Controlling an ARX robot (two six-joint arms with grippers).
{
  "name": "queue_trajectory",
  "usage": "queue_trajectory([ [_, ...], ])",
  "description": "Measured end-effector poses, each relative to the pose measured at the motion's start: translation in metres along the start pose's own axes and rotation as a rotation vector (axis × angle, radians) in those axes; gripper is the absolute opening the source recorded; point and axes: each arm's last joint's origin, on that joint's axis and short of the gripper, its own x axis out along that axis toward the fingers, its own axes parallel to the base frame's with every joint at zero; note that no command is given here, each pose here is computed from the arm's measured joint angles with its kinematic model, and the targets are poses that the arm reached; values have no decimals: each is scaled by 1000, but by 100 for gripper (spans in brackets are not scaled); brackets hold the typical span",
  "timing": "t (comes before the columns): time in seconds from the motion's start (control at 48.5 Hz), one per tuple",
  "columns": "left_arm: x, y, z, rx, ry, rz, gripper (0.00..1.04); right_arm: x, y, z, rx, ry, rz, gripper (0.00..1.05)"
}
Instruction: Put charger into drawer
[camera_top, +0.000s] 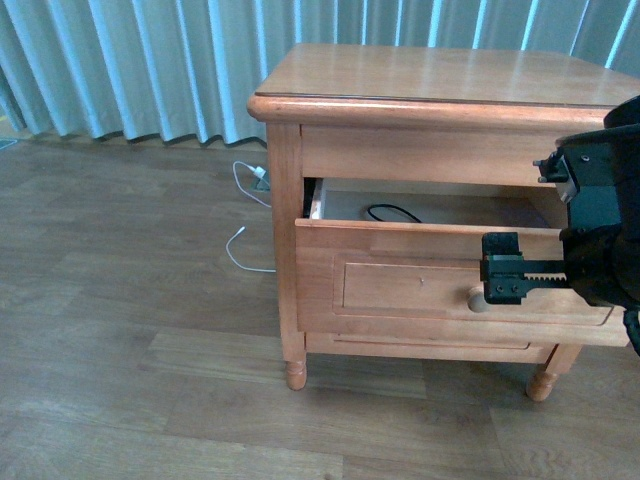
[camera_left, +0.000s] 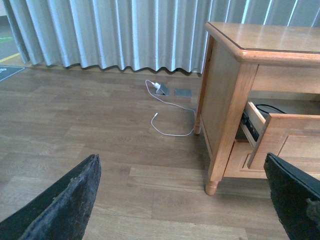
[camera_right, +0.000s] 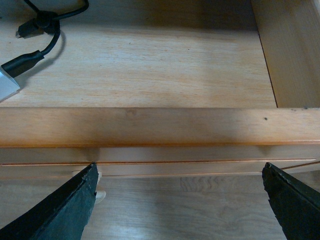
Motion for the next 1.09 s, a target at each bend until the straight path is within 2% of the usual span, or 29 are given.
queue_trajectory([
  [0.722, 0, 0, 0, 0, 0, 0, 99, 56, 9, 22, 230, -105, -113, 97],
  [1.093, 0, 0, 0, 0, 0, 0, 99, 67, 14, 27, 269, -141, -159, 97],
])
